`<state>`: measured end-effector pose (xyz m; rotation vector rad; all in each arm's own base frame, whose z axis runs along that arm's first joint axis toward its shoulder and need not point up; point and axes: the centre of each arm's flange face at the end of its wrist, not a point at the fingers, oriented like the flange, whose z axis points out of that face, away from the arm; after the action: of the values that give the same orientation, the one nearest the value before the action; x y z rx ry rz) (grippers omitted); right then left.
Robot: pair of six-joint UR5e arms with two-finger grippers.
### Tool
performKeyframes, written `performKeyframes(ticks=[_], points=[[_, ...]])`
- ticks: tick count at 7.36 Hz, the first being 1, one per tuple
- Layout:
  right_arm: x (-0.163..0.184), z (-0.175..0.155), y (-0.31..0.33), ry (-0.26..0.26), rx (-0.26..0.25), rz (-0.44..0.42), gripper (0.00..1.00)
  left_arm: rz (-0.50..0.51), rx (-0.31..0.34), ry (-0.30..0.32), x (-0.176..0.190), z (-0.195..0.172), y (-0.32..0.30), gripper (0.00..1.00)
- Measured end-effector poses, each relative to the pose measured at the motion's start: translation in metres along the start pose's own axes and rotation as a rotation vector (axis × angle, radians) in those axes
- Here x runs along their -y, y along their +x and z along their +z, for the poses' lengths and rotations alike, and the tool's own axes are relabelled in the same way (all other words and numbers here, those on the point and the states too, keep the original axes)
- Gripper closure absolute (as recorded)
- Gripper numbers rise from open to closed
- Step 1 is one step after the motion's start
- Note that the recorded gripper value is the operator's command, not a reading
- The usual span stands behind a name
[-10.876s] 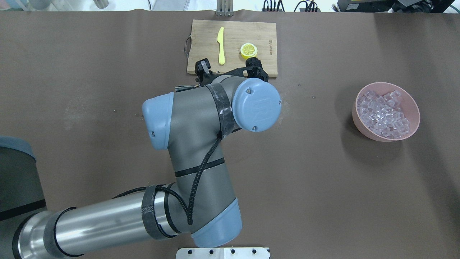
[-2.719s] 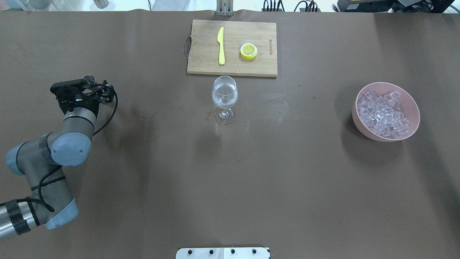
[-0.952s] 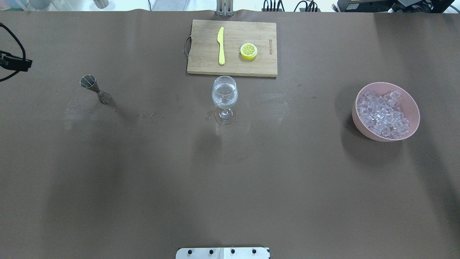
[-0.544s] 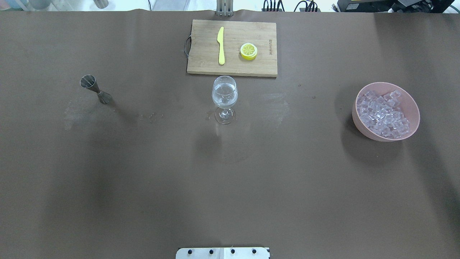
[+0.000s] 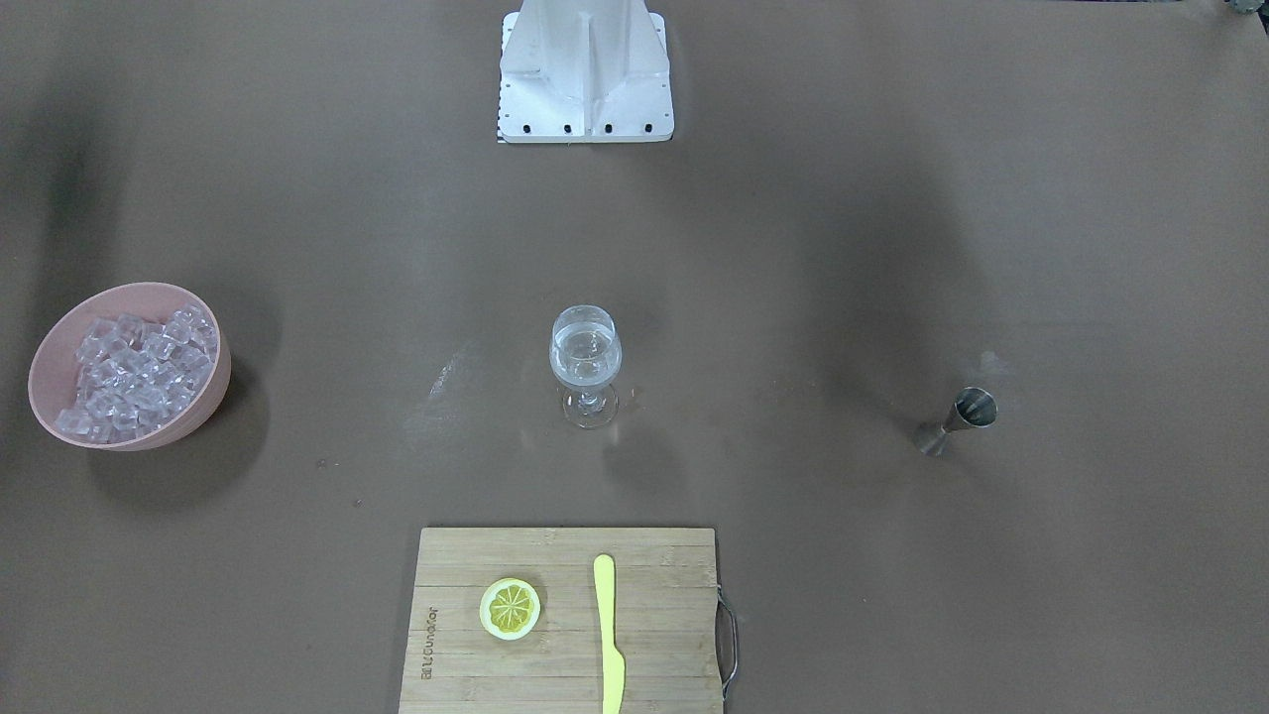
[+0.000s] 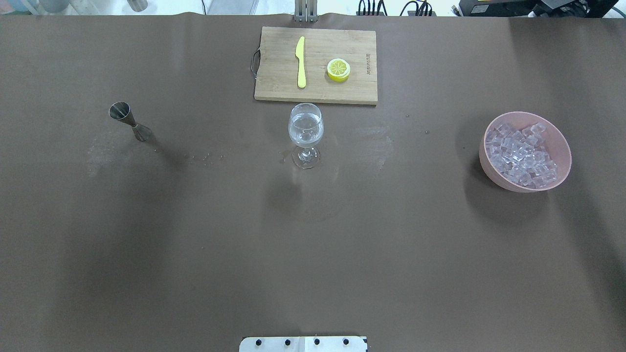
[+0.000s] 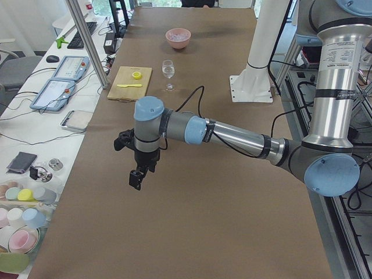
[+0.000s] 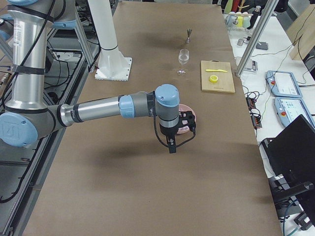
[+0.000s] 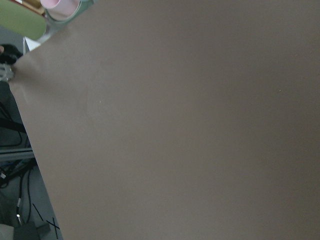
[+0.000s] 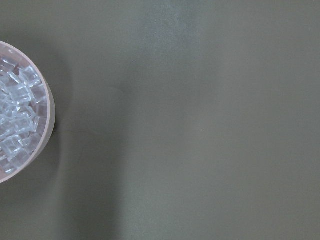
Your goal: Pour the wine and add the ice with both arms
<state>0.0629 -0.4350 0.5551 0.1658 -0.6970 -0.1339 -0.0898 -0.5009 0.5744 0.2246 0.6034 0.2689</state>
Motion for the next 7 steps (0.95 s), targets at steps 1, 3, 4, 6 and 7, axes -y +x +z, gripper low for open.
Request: performKeyframes(ticks=[1,3,4,6,7], points=[[0.000,-0.001,-0.001,0.002,0.000,-0.001,0.00,-0.083,-0.091,-0.009,-0.025,0.014,-0.012,0.01],[0.001,-0.003,-0.002,0.007,0.000,-0.005,0.00,-0.241,-0.209,-0.027,-0.066,0.031,-0.015,0.01],[0.004,-0.006,-0.006,0.015,0.005,-0.003,0.00,-0.284,-0.237,-0.026,-0.074,0.033,-0.013,0.01],[0.020,-0.014,-0.028,0.036,0.052,0.048,0.00,-0.284,-0.242,-0.005,-0.074,0.033,-0.011,0.01],[0.031,-0.015,-0.051,0.035,0.074,0.081,0.00,-0.280,-0.242,0.003,-0.074,0.035,-0.012,0.01]])
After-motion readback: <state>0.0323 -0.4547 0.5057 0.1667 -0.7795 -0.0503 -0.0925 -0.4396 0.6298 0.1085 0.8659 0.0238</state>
